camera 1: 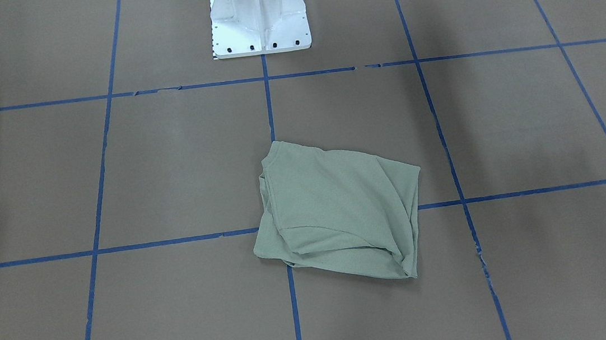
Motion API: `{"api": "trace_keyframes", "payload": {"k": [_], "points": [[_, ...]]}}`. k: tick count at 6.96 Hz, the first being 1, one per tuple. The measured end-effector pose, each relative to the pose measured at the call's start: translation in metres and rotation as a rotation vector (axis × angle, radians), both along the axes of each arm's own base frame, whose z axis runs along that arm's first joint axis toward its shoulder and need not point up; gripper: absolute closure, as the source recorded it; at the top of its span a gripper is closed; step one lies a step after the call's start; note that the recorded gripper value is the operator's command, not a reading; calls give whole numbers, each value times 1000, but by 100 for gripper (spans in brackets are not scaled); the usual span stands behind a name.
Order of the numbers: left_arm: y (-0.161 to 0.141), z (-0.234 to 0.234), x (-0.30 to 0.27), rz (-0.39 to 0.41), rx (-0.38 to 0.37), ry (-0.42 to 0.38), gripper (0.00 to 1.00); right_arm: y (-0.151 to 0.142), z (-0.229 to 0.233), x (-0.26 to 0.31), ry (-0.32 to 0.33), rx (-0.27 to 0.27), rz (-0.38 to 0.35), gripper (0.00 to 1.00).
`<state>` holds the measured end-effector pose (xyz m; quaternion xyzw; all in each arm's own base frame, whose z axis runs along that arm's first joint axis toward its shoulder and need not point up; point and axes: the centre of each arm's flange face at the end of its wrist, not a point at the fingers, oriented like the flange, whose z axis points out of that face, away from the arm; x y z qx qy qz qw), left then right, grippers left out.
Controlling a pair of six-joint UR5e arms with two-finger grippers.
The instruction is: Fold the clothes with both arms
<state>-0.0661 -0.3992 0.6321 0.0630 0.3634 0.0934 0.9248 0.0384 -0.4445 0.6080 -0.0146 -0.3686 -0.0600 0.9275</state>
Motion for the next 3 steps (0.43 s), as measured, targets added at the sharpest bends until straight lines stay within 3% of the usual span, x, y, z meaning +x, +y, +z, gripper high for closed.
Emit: {"api": "trace_keyframes", "payload": {"k": [3], "points": [[3, 15, 5, 2, -39, 94, 0, 0, -1, 0, 0, 2, 1, 0]]}}
